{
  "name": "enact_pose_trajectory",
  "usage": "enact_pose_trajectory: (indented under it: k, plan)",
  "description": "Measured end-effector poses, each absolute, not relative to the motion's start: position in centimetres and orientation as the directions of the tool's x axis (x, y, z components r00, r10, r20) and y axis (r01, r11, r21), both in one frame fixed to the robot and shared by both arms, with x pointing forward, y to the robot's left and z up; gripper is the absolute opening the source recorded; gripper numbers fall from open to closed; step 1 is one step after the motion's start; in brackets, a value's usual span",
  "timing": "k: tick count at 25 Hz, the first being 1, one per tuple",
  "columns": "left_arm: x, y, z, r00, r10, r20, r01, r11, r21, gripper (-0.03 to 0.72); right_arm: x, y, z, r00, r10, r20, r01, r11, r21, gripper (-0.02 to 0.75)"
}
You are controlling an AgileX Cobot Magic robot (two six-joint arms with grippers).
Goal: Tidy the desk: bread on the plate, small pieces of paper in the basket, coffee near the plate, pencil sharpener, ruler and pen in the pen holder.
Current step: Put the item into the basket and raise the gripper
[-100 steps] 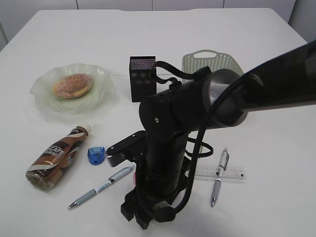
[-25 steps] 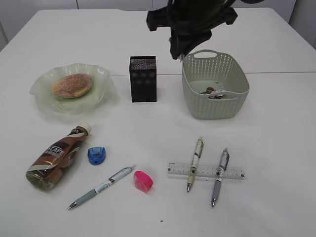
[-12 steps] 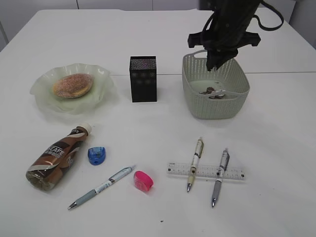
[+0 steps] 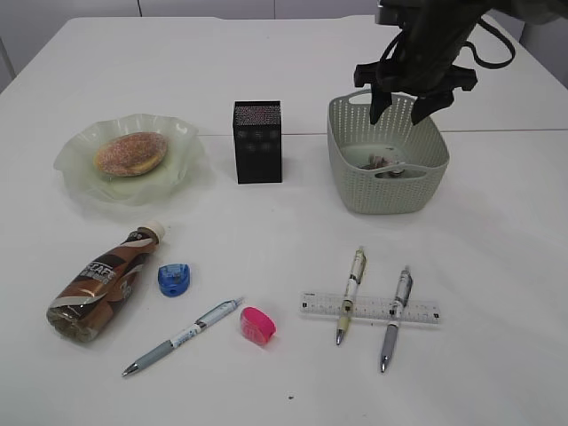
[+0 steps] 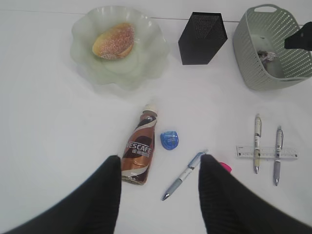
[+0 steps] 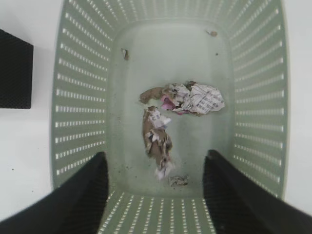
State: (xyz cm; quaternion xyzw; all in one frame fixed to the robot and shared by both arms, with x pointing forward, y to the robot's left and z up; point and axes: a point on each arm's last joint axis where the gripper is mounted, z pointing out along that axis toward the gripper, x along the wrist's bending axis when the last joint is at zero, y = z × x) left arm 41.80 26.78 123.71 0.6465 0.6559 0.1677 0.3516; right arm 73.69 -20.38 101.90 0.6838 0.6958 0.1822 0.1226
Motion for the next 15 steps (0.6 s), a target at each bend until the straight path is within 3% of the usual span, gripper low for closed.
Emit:
enact_pose_trajectory:
  k: [2, 4, 11, 15]
  plan:
    - [41.8, 26.7, 123.7, 0.085, 0.965, -0.248, 0.731, 0.109, 0.674, 0.381, 73.7, -20.5, 101.8, -0.033, 0.997, 0.072, 0.906, -0.001, 0.423, 0.575]
    - [41.8, 26.7, 123.7, 0.086, 0.964, -0.25, 0.731, 0.109, 0.674, 0.381, 73.8, -20.5, 101.8, -0.031, 0.997, 0.073, 0.906, -0.003, 0.422, 0.599]
    - [41.8, 26.6, 123.7, 0.09, 0.962, -0.258, 0.732, 0.112, 0.672, 0.381, 72.9, -20.7, 103.8, -0.027, 0.997, 0.067, 0.922, -0.001, 0.386, 0.516]
    - [41.8, 26.6, 123.7, 0.09, 0.962, -0.258, 0.732, 0.112, 0.672, 0.38, 71.4, -21.1, 107.9, -0.03, 0.997, 0.077, 0.896, -0.007, 0.444, 0.496]
